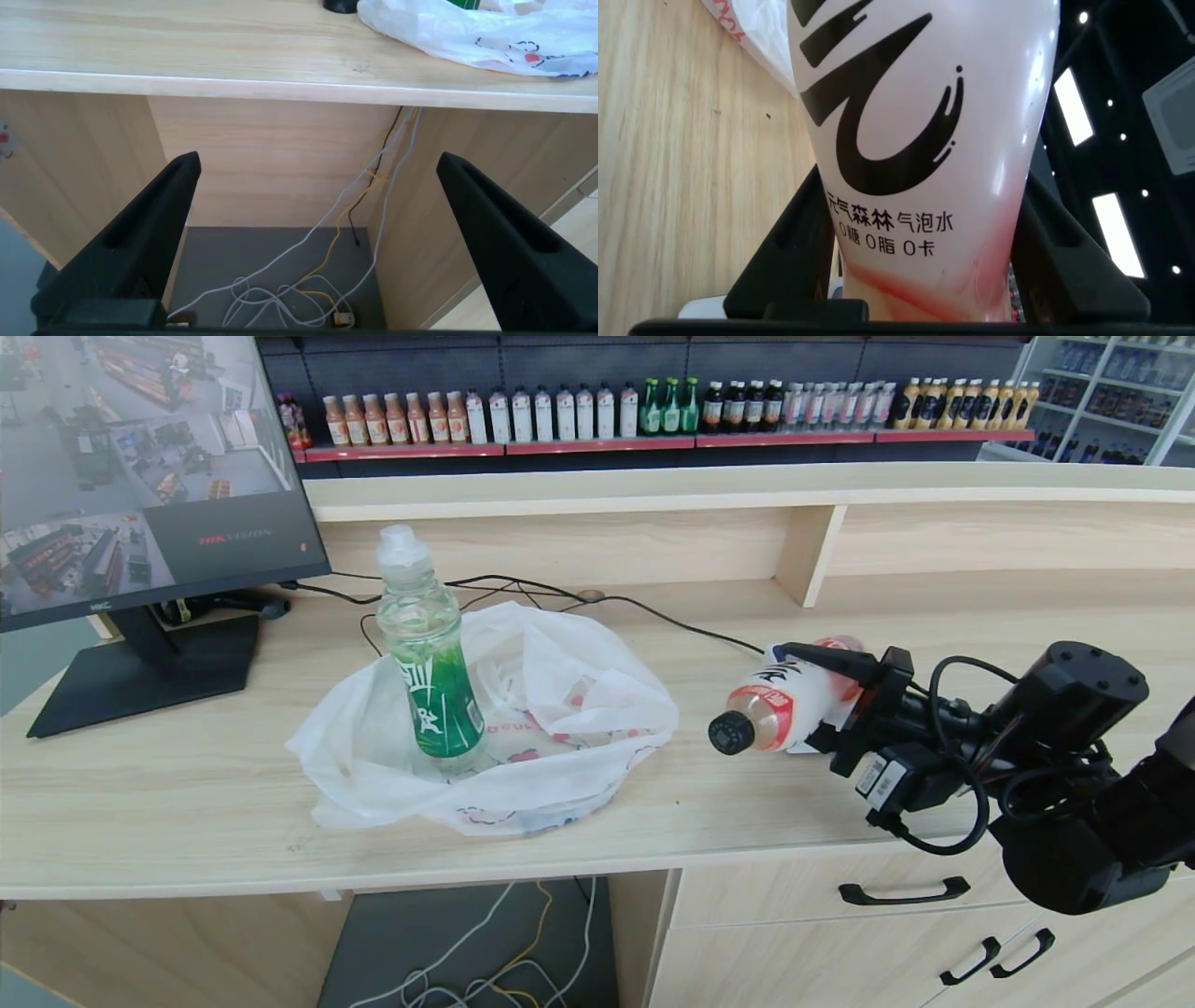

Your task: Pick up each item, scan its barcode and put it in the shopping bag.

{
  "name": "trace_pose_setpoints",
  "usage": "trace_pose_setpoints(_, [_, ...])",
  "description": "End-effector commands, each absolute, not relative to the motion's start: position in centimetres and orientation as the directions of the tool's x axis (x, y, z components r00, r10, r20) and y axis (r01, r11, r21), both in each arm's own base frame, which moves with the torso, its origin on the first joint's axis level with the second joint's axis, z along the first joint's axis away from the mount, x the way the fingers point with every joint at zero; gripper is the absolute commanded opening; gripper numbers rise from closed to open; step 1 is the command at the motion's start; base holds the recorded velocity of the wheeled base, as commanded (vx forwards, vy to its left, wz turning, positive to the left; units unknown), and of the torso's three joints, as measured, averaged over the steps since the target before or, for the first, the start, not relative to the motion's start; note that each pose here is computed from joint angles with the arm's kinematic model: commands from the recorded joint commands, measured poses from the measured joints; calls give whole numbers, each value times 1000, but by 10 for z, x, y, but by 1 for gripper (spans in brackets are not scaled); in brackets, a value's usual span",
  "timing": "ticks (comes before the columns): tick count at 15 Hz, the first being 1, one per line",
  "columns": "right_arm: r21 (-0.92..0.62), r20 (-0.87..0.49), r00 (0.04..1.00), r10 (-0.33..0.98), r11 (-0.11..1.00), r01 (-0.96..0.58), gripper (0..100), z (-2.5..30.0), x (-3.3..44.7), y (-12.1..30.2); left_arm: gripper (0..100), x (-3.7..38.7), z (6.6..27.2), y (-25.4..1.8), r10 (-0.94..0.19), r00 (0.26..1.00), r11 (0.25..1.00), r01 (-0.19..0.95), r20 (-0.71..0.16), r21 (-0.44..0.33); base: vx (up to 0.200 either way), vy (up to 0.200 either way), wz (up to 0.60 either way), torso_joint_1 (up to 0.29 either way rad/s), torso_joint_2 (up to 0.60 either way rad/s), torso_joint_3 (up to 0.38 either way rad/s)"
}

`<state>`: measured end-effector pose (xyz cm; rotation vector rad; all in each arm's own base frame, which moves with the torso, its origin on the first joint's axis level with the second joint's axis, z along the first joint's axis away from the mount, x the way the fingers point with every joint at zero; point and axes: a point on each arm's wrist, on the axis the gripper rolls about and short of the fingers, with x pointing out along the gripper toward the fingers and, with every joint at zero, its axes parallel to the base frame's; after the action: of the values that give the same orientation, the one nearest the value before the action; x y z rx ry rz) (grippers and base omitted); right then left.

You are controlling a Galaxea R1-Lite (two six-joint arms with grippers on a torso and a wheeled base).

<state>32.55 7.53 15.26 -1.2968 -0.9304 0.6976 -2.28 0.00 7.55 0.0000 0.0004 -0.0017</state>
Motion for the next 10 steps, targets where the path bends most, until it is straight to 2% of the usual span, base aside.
trace_pose_setpoints(1, [-984,179,479,860,166,71,0,153,327,76,100,-23,75,0,-2,1000,1000,2,0,0,0,0,0,0,0,0])
trace_pose_setpoints(10, [-985,172,473,864,164,58,0,149,328,80,100,-23,75,0,-2,1000,1000,2,0,0,0,0,0,0,0,0])
